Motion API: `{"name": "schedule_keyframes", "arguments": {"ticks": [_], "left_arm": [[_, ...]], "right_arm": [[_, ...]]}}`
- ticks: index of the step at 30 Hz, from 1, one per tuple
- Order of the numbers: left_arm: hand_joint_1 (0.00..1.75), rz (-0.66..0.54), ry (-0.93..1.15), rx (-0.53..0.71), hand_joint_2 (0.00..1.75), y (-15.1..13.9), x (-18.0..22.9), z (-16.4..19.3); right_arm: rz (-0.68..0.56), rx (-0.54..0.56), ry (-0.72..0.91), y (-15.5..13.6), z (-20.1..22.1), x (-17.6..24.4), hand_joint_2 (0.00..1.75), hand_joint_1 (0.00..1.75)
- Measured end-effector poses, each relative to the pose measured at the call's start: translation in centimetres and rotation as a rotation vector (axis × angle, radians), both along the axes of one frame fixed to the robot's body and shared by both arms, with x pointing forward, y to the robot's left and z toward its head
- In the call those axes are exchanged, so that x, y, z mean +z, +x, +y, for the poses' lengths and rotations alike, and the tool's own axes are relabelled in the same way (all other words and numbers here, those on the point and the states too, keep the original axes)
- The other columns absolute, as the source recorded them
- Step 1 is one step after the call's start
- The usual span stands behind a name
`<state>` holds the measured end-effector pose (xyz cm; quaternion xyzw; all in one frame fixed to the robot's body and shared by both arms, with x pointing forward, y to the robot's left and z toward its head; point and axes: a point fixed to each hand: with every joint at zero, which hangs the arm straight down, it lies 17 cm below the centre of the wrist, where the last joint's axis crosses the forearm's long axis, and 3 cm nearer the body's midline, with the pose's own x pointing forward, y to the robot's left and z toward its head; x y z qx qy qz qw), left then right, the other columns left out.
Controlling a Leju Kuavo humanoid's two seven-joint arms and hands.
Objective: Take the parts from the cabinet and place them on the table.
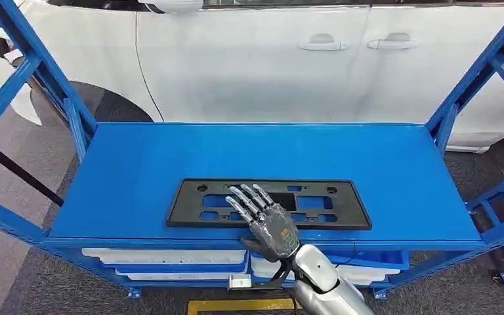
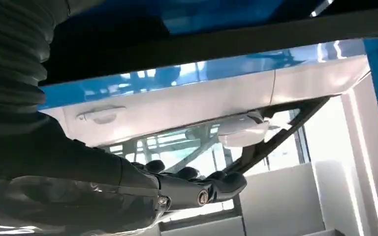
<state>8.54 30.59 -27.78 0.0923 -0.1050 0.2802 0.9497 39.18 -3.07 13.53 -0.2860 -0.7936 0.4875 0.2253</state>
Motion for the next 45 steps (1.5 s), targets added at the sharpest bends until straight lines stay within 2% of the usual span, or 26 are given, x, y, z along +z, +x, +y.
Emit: {"name": "schedule_keyframes", "arguments": {"ticks": [5,10,21,31,39,40,41,45], "left_arm": [[0.00,0.001,0.000,0.000,0.00,-0.1,0.0,0.0],[0.00,-0.003,0.004,0.000,0.00,0.0,0.0,0.1],[0.00,-0.011,0.005,0.002,0.00,0.3,0.1,0.1],[0.00,-0.012,0.008,0.006,0.00,0.3,0.1,0.3],[0.00,-0.008,0.009,0.010,0.00,0.0,0.0,0.4],[0.00,-0.008,0.009,0.011,0.00,0.0,0.0,0.4],[0.00,-0.008,0.009,0.011,0.00,0.0,0.0,0.4],[0.00,-0.011,0.006,0.010,0.00,0.1,0.0,0.1]], "right_arm": [[-0.028,0.001,-0.044,0.2,0.4,-0.1,1.75,0.00],[-0.039,-0.023,-0.152,0.2,0.5,-2.5,1.75,0.00],[-0.060,-0.085,-0.191,4.0,-0.5,-2.3,1.75,0.00],[-0.035,-0.132,-0.197,6.3,-0.9,-2.5,1.75,0.00],[-0.026,-0.189,-0.265,7.8,-2.1,-3.7,1.75,0.03],[-0.023,-0.194,-0.265,7.9,-2.2,-3.8,1.75,1.68],[-0.023,-0.197,-0.268,8.0,-2.2,-3.8,1.75,1.75],[-0.024,-0.221,-0.280,8.4,-2.7,-3.9,1.75,1.75]]}}
